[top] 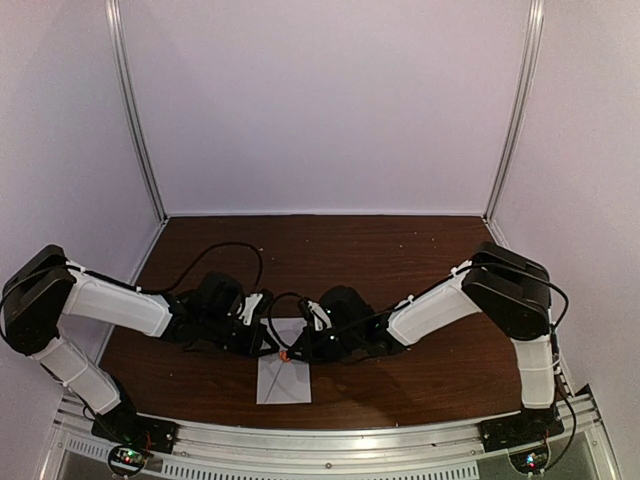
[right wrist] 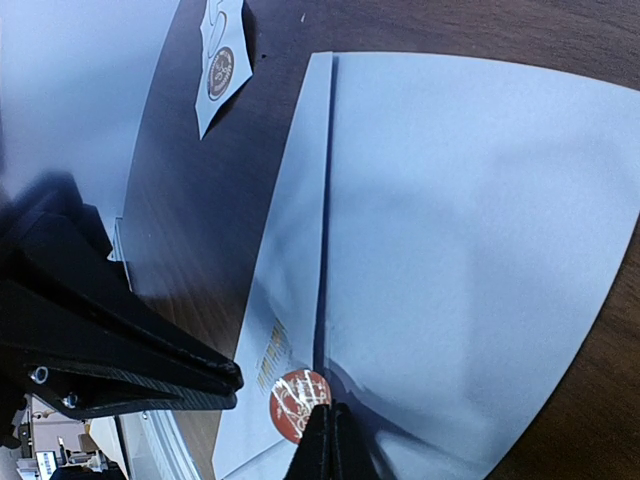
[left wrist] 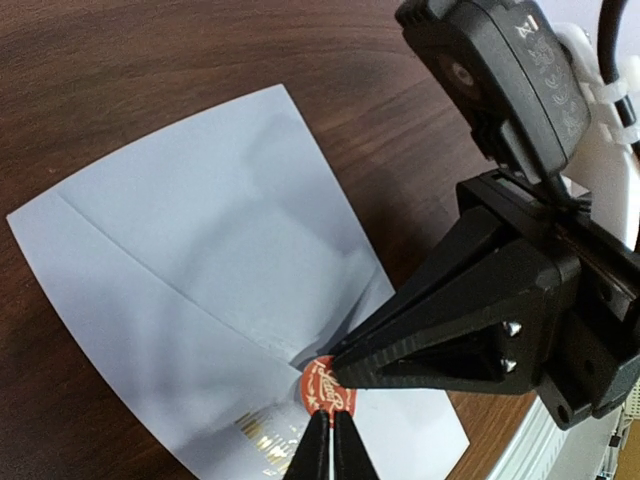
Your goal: Place the letter into the envelope and seal it
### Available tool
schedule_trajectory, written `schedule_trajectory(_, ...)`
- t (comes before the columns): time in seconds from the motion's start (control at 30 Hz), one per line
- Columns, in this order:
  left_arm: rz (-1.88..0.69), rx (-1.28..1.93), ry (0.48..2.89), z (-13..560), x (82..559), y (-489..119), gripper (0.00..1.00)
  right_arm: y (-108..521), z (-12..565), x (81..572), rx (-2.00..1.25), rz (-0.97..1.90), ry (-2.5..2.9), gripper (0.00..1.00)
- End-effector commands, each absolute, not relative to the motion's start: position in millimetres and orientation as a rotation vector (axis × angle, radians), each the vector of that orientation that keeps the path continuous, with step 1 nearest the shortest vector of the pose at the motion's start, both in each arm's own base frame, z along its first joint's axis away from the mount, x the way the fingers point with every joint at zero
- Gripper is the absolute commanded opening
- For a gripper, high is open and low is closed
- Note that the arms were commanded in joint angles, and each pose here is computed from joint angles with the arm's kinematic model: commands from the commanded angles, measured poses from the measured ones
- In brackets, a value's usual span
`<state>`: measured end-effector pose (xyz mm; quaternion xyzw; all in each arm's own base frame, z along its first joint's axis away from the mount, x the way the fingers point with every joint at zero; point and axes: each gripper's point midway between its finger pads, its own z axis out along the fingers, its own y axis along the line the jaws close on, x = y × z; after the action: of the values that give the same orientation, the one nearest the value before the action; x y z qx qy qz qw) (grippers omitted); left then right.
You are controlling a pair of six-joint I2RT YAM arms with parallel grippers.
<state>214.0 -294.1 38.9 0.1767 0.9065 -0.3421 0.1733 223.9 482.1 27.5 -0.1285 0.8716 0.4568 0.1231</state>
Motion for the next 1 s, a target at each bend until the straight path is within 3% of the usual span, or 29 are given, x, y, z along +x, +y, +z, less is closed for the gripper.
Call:
schedule_trajectory(0.0,-0.993,0.495,2.507,52,224,-303,0.04,479,18,231,-0.357,1.273,2.56,0.0)
schedule_trajectory(0.97,-1.039,0.467,2.573,15,211,-301,0.02,479,16,230,-0.359,1.272,2.564,0.0)
